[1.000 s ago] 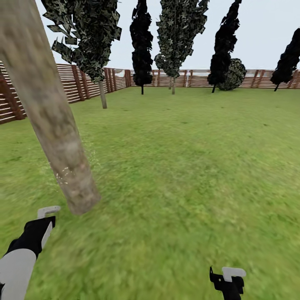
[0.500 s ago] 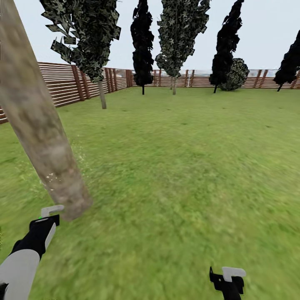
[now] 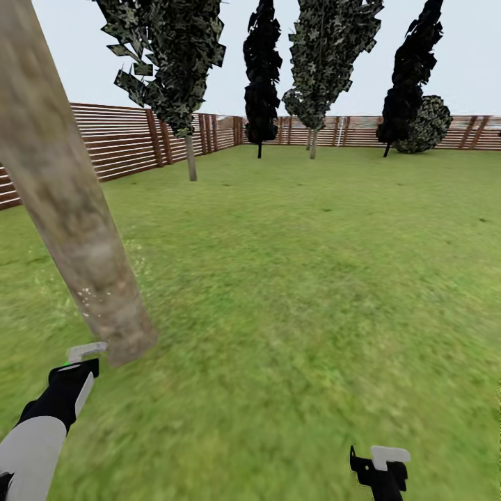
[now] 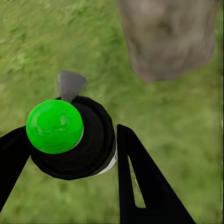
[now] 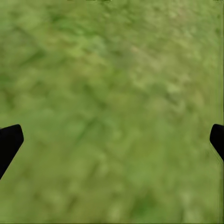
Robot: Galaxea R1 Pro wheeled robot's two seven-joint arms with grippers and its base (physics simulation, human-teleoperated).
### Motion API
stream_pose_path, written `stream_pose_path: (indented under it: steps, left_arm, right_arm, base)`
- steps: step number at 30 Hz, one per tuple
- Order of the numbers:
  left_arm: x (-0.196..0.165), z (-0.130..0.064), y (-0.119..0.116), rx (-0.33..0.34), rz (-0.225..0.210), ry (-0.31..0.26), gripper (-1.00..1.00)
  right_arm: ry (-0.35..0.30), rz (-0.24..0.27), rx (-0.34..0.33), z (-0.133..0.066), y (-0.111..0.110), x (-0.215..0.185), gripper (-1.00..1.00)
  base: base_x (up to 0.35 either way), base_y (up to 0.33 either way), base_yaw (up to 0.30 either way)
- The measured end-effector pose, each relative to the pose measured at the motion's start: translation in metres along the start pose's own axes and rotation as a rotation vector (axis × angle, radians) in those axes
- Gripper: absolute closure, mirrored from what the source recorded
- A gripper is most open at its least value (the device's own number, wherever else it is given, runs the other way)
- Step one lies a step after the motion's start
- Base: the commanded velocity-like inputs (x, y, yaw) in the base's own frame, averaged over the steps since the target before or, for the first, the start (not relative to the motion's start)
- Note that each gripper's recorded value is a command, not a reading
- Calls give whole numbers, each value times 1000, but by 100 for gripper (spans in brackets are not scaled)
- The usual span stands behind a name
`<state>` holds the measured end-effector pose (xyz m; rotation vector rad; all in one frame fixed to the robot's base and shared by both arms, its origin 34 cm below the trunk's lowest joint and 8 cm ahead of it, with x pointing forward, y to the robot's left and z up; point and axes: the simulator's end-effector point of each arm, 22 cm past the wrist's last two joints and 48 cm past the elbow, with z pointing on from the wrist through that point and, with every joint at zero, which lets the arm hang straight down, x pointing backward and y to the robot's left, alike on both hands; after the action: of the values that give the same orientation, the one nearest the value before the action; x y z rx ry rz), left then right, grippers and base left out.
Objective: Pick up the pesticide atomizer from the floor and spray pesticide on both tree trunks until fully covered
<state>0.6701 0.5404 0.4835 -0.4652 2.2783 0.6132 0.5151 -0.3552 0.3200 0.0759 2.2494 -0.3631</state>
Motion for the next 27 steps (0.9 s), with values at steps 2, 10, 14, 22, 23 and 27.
stream_pose_path:
  steps: [2, 10, 14, 22, 23, 27]
  left_arm:
    - [0, 0, 0, -1, 0, 0, 100]
    - [2, 1, 4, -3, 9, 13, 100]
    - [24, 2, 0, 10, 36, 77, 100]
    - [27, 1, -5, 13, 41, 85, 100]
    - [26, 1, -5, 12, 41, 83, 100]
    - [26, 1, -6, 13, 39, 80, 100]
  right_arm:
    - [0, 0, 0, 0, 0, 0, -100]
    - [-1, 0, 0, 0, 0, 0, -100]
    - [0, 0, 0, 0, 0, 0, -100]
    - [-2, 0, 0, 0, 0, -1, -100]
    - [-2, 0, 1, 0, 0, -1, -100]
    - [-2, 0, 1, 0, 0, -1, -100]
  base:
    - [148, -251, 7]
    - [155, -246, 242]
    - [228, -209, 265]
    - [264, -148, 24]
    - [333, -10, 0]
    - [285, -2, 63]
